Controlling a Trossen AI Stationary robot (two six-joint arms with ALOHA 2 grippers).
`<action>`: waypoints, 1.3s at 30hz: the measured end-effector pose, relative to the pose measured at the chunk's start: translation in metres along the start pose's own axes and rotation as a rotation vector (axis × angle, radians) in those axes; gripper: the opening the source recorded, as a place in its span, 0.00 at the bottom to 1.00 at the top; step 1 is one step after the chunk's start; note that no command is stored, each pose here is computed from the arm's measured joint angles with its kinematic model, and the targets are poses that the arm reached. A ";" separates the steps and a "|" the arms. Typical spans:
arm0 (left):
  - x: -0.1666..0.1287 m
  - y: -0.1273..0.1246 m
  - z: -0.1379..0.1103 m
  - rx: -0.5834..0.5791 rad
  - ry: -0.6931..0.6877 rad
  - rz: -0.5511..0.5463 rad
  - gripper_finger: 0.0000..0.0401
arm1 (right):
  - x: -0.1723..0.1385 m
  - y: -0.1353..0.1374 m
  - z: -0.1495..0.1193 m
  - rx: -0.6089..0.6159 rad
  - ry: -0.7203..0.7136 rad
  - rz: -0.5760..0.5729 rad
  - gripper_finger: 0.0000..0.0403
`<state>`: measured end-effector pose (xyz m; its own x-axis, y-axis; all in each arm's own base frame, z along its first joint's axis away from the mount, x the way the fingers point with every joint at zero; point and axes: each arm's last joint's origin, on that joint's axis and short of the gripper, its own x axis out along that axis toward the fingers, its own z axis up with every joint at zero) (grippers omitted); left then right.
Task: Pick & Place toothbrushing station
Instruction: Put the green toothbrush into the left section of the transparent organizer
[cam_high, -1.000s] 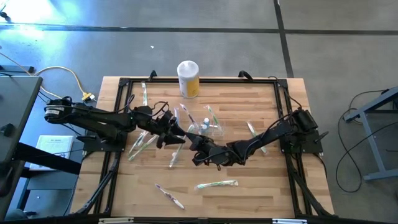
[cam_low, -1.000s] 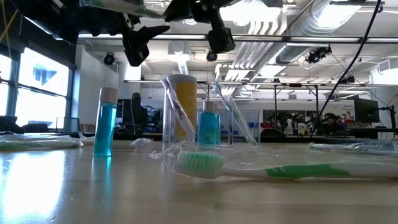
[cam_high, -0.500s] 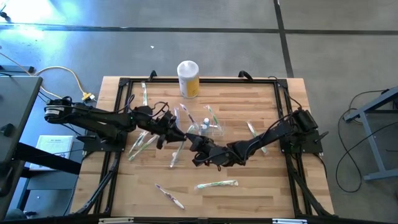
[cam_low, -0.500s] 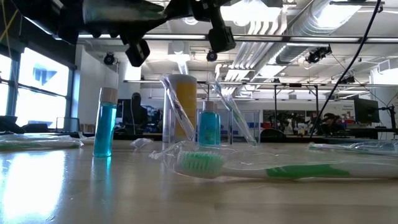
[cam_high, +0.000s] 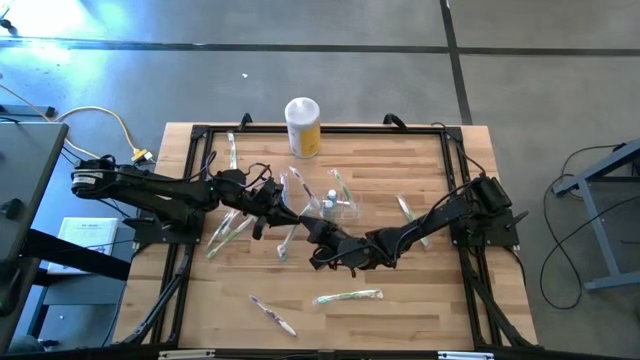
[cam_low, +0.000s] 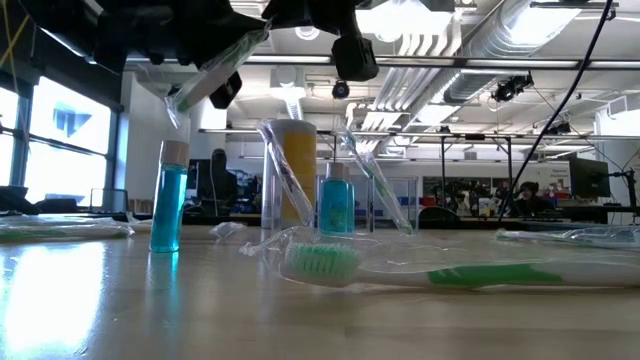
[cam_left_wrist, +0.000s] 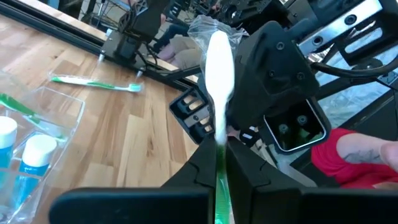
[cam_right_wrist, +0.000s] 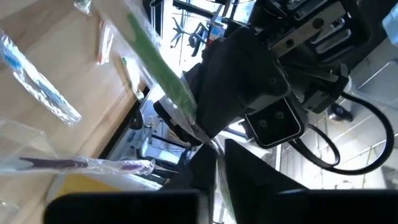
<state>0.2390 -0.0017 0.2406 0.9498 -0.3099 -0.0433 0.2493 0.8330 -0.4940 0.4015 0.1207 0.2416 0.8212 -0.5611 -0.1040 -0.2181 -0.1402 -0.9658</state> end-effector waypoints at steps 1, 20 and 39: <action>0.000 0.000 0.000 0.001 -0.001 0.000 0.02 | 0.000 0.000 0.000 0.012 0.003 0.000 0.08; -0.004 -0.004 0.006 0.182 -0.044 0.025 0.02 | -0.021 0.003 0.006 0.449 0.275 -0.030 0.40; -0.035 0.016 0.040 0.534 -0.175 0.096 0.01 | -0.073 0.015 -0.056 0.881 0.465 0.015 0.40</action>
<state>0.2174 0.0406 0.2689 0.9787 -0.1787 0.1007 0.1782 0.9839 0.0146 0.3087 0.1137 0.2480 0.4921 -0.8481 -0.1965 0.3970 0.4195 -0.8163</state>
